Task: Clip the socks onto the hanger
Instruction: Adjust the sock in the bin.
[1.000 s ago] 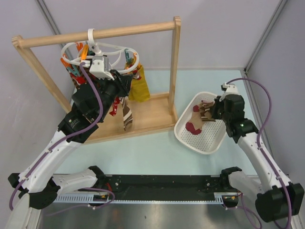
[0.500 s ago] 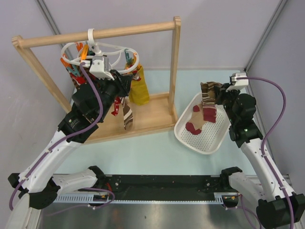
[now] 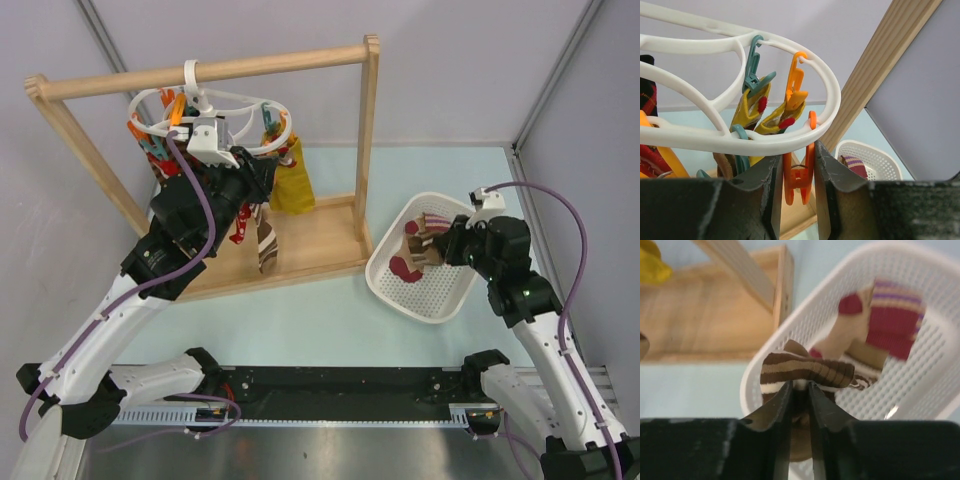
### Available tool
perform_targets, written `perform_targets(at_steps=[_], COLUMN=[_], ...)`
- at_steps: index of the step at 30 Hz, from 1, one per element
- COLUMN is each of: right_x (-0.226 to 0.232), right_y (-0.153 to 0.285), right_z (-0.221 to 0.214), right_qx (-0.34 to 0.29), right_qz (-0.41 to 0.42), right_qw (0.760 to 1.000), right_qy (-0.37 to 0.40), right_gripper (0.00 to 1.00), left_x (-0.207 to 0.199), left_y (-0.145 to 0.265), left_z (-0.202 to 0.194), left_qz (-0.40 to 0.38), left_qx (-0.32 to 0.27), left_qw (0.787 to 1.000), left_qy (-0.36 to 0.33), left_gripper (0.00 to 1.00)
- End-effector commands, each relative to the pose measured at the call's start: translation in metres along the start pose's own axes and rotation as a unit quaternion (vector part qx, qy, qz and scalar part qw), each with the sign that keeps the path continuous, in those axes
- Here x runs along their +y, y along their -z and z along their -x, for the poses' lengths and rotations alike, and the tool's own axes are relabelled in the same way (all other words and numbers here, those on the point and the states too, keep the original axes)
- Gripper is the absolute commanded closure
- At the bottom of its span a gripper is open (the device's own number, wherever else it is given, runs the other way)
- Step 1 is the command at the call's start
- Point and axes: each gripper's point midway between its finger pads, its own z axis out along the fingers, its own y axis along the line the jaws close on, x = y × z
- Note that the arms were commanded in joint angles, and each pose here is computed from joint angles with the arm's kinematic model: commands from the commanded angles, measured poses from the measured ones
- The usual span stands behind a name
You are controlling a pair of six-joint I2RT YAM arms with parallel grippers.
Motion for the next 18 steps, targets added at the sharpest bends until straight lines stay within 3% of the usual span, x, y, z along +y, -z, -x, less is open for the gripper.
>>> perform_targets(at_steps=[1, 3, 7, 10, 18], right_x=[0.014, 0.017, 0.014, 0.007, -0.049], right_y=[0.028, 0.035, 0.036, 0.027, -0.017], right_z=[-0.083, -0.091, -0.092, -0.09, -0.082], right_qx=[0.169, 0.188, 0.187, 0.185, 0.153], right_qz=[0.018, 0.02, 0.012, -0.004, -0.136], right_qw=[0.981, 0.975, 0.976, 0.976, 0.976], right_qy=[-0.098, -0.114, -0.114, -0.113, -0.073], right_gripper=[0.71, 0.56, 0.47, 0.47, 0.55], left_x=[0.0, -0.001, 0.0, 0.001, 0.002], left_y=[0.004, 0.005, 0.006, 0.007, 0.01], left_z=[0.014, 0.015, 0.015, 0.017, 0.018], left_qz=[-0.002, -0.003, -0.004, -0.002, -0.001], left_qx=[-0.021, -0.022, -0.022, -0.024, -0.025], left_qw=[1.0, 1.0, 1.0, 1.0, 1.0], left_qy=[0.015, 0.016, 0.016, 0.016, 0.016], left_gripper=[1.0, 1.0, 1.0, 1.0, 1.0])
